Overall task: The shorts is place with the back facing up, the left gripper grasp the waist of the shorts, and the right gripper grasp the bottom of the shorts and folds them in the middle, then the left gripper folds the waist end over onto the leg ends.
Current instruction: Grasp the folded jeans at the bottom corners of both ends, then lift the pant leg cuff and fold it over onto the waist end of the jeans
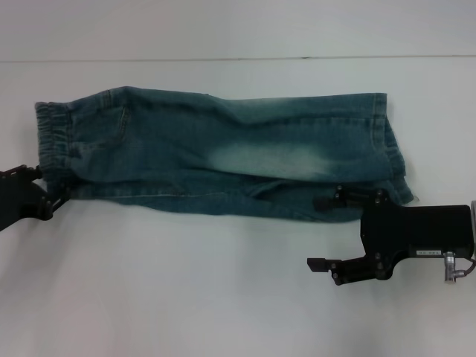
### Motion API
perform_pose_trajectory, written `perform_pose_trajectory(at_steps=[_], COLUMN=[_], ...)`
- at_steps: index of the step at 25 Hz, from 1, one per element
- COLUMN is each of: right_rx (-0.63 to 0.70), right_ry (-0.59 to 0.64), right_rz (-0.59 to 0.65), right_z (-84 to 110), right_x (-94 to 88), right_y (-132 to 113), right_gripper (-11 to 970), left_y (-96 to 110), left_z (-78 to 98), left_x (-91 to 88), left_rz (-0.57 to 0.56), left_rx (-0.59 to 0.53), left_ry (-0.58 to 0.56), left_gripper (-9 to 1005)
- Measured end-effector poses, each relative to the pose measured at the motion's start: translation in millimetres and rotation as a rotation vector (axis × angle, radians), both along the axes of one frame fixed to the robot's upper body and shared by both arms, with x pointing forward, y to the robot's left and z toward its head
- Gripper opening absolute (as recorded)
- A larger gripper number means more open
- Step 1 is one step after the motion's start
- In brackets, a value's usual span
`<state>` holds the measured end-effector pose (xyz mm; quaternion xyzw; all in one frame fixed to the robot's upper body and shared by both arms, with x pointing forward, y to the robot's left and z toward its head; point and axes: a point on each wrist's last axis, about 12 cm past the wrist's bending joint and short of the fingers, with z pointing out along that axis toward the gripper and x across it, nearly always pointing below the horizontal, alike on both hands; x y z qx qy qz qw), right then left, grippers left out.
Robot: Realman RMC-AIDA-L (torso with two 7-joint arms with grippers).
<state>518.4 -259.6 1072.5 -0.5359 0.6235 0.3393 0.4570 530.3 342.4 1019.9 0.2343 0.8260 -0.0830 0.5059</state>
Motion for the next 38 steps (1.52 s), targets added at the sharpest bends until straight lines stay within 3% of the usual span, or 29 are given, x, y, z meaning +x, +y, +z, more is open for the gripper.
perform_pose_trajectory(at_steps=[1, 11, 17, 24, 29, 38], right_rx=[-0.001, 0.016, 0.053, 0.095, 0.097, 0.076], right_ry=[0.0, -0.005, -0.014, -0.028, -0.052, -0.082], right_rz=[-0.003, -0.035, -0.139, -0.311, -0.34, -0.445], right_z=[-0.2, 0.1, -3.2, -11.8, -20.2, -36.2], right_x=[0.2, -0.1, 5.3, 24.3, 35.2, 52.1], right_y=[0, -4, -9, -3, 14, 46], right_gripper=[922, 909, 902, 893, 887, 714], left_y=[-1, -4, -2, -1, -7, -25], left_z=[1.5, 3.4, 15.2, 41.7, 57.2, 95.5], left_x=[-0.2, -1.4, 1.4, 11.5, 21.3, 39.5], left_rz=[-0.011, -0.052, -0.068, -0.098, -0.124, -0.201], left_rx=[-0.008, -0.014, -0.027, -0.032, -0.011, 0.023], left_ry=[-0.006, -0.011, -0.038, -0.032, -0.019, -0.026], left_gripper=[507, 287, 174, 120, 117, 116])
